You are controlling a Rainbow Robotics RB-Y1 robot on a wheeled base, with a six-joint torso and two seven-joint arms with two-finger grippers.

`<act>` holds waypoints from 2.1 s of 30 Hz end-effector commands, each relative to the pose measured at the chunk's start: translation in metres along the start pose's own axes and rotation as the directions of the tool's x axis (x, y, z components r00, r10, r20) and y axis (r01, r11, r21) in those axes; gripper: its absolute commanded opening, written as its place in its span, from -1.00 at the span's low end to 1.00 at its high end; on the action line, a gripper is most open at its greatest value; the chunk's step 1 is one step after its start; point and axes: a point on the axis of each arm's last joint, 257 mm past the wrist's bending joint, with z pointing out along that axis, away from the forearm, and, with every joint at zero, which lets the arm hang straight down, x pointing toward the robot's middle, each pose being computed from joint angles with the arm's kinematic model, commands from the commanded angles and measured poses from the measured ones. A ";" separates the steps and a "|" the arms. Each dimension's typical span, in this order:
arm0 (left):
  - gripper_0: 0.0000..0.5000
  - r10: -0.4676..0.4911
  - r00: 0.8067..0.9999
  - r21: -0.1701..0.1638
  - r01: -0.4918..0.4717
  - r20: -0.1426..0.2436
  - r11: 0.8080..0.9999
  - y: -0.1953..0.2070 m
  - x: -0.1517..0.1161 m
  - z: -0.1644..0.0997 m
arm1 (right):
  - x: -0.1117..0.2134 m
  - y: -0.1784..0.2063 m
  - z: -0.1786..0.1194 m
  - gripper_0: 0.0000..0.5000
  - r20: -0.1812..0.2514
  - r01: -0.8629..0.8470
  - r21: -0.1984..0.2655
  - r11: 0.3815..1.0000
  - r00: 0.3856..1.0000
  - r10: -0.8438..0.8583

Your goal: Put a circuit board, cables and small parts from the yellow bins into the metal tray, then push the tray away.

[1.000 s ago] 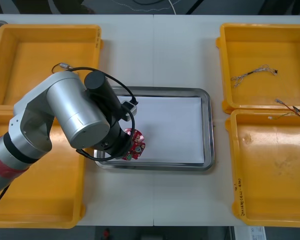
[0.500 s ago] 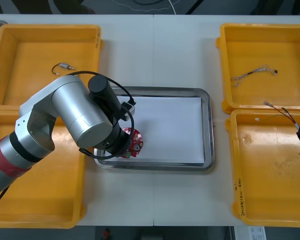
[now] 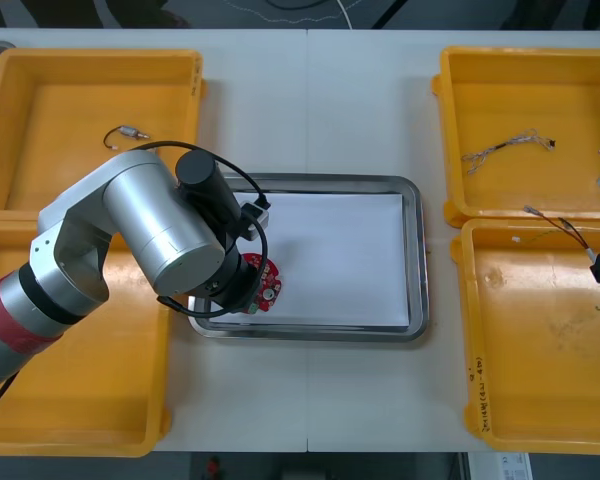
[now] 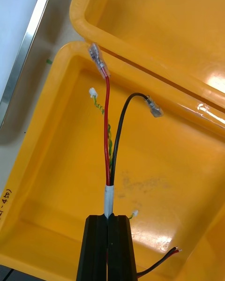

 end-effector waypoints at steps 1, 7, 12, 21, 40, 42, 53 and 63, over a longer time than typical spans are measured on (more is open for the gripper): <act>1.00 -0.094 0.994 -0.036 0.095 0.049 0.995 0.017 -0.020 -0.027 | -0.006 -0.002 -0.010 -1.00 0.007 0.099 0.031 0.995 0.995 -0.099; 1.00 -0.124 0.991 -0.049 0.126 0.057 0.991 0.028 -0.020 -0.063 | -0.005 -0.005 -0.009 -1.00 0.005 0.095 0.039 0.995 0.995 -0.095; 1.00 -0.162 0.985 -0.071 0.166 0.064 0.984 0.042 -0.017 -0.093 | -0.004 -0.004 -0.009 -1.00 0.005 0.095 0.037 0.995 0.995 -0.095; 1.00 -0.230 0.957 -0.043 0.242 0.178 0.969 0.063 -0.039 -0.130 | -0.016 0.007 -0.016 -1.00 0.035 0.167 0.043 0.985 0.985 -0.169; 1.00 -0.365 0.902 -0.105 0.396 0.230 0.912 0.139 -0.054 -0.152 | -0.066 0.112 -0.015 -1.00 0.096 0.596 -0.025 0.802 0.800 -0.592; 1.00 -0.389 0.890 -0.103 0.421 0.236 0.901 0.149 -0.059 -0.157 | -0.066 0.119 -0.009 -1.00 0.078 0.636 -0.028 0.771 0.770 -0.633; 1.00 -0.509 0.810 -0.081 0.551 0.292 0.830 0.201 -0.081 -0.165 | -0.065 0.138 0.021 -1.00 -0.009 0.764 -0.009 0.645 0.645 -0.765; 1.00 -0.620 0.709 -0.078 0.677 0.337 0.731 0.254 -0.100 -0.157 | -0.083 0.157 0.056 -1.00 -0.040 0.855 -0.026 0.518 0.517 -0.855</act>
